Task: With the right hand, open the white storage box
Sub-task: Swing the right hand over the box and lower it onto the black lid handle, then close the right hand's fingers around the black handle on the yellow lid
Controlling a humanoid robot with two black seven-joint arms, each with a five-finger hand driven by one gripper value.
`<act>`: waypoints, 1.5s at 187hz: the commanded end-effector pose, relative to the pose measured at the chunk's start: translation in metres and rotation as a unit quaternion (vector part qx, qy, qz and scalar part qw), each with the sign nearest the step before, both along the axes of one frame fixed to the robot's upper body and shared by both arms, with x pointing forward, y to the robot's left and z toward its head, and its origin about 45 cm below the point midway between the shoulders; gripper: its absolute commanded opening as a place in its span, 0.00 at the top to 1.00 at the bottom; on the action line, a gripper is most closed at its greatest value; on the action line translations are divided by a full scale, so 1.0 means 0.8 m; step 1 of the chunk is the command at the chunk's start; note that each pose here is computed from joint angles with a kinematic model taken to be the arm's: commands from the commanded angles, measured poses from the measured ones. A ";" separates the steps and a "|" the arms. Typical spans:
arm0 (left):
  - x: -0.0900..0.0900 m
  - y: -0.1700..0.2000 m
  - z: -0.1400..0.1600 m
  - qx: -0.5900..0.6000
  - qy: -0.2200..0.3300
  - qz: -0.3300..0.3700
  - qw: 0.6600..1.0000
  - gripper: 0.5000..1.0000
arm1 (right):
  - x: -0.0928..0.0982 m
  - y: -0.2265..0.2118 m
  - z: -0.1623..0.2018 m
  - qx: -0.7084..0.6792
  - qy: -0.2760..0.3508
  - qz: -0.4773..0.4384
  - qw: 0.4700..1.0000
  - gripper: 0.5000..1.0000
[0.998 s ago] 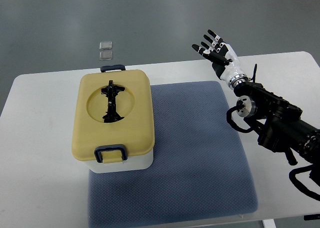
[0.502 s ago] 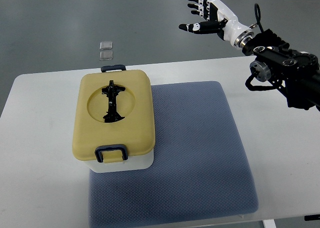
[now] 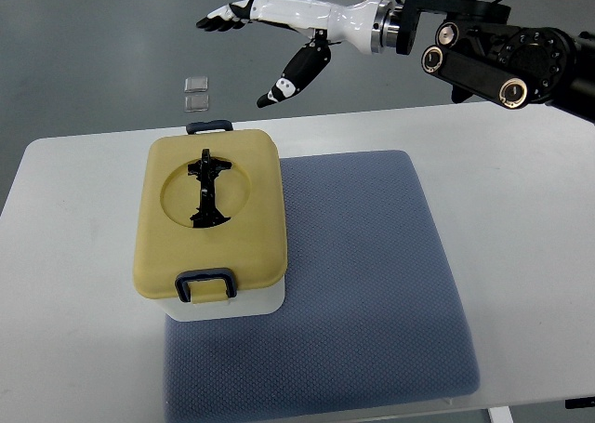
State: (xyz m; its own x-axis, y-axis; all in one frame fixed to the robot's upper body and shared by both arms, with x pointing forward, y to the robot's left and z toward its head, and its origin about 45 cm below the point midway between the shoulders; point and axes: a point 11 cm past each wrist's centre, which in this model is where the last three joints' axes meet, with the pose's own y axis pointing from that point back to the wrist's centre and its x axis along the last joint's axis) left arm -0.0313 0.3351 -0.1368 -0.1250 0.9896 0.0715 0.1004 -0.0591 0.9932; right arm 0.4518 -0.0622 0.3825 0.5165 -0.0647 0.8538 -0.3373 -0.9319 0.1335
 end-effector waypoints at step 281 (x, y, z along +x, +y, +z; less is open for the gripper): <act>0.000 0.000 0.000 0.000 0.000 0.000 1.000 0.00 | -0.072 0.093 -0.032 -0.196 -0.118 0.171 0.958 0.66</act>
